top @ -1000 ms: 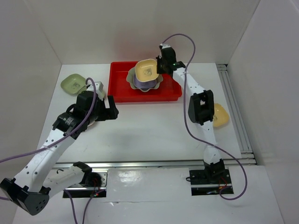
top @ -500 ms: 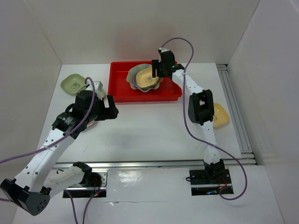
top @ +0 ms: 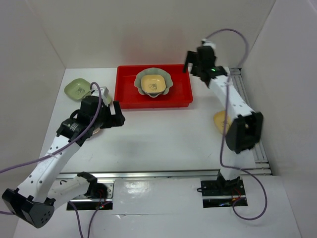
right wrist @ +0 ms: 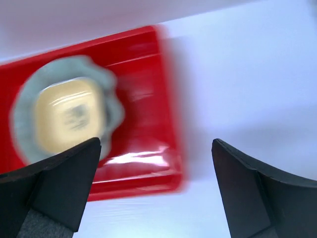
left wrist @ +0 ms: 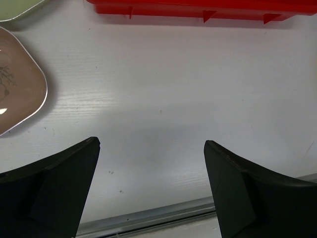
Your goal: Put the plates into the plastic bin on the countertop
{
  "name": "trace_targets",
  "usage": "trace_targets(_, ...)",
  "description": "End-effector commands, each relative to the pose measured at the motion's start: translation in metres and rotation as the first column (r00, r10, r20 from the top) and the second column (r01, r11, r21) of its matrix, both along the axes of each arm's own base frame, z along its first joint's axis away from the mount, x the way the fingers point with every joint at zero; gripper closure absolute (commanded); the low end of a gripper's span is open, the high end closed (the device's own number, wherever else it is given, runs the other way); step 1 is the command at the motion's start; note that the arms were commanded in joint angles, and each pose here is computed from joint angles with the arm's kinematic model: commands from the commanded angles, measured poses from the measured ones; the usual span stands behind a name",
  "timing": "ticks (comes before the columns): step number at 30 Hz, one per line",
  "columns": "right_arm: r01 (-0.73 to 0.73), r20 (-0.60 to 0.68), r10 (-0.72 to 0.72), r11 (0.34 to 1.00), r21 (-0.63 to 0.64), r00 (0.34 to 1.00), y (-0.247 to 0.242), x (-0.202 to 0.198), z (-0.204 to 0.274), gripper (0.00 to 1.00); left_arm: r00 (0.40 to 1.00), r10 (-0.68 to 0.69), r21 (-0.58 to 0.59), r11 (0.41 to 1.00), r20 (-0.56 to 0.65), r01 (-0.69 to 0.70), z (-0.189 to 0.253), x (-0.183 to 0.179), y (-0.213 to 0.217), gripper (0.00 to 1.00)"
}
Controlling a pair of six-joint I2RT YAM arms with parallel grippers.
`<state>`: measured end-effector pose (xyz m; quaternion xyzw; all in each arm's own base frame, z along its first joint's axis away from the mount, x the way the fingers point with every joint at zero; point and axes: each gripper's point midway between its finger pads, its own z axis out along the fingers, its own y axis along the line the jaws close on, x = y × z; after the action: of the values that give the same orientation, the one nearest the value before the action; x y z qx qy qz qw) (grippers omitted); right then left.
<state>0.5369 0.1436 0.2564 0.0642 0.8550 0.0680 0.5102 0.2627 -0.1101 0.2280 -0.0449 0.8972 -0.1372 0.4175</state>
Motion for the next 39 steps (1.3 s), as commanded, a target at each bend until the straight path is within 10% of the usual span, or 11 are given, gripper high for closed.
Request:
trace_targets(1,0.408,-0.078,-0.409,0.912,-0.034,0.909,-0.144,-0.070,-0.013,0.00,1.000,-0.014,-0.022,1.000,0.008,0.014,0.005,0.006,-0.001,0.00)
trace_targets(14,0.690,-0.276,-0.666,0.724,-0.012,0.693,-0.226,-0.242,-0.122,0.00,0.949,0.310,-0.045,0.949,-0.059,-0.313,-0.004,0.025,0.071,0.00)
trace_targets(26,0.736,-0.368,-0.695,0.676,-0.041,0.617,-0.237,-0.254,-0.190,0.08,0.951,0.303,-0.082,0.948,-0.054,-0.307,0.001,0.025,0.074,0.00)
trace_targets(39,0.755,-0.438,-0.699,0.652,-0.065,0.566,-0.242,-0.263,-0.243,0.41,0.955,0.291,-0.077,0.952,-0.062,-0.295,-0.003,0.024,0.072,0.00)
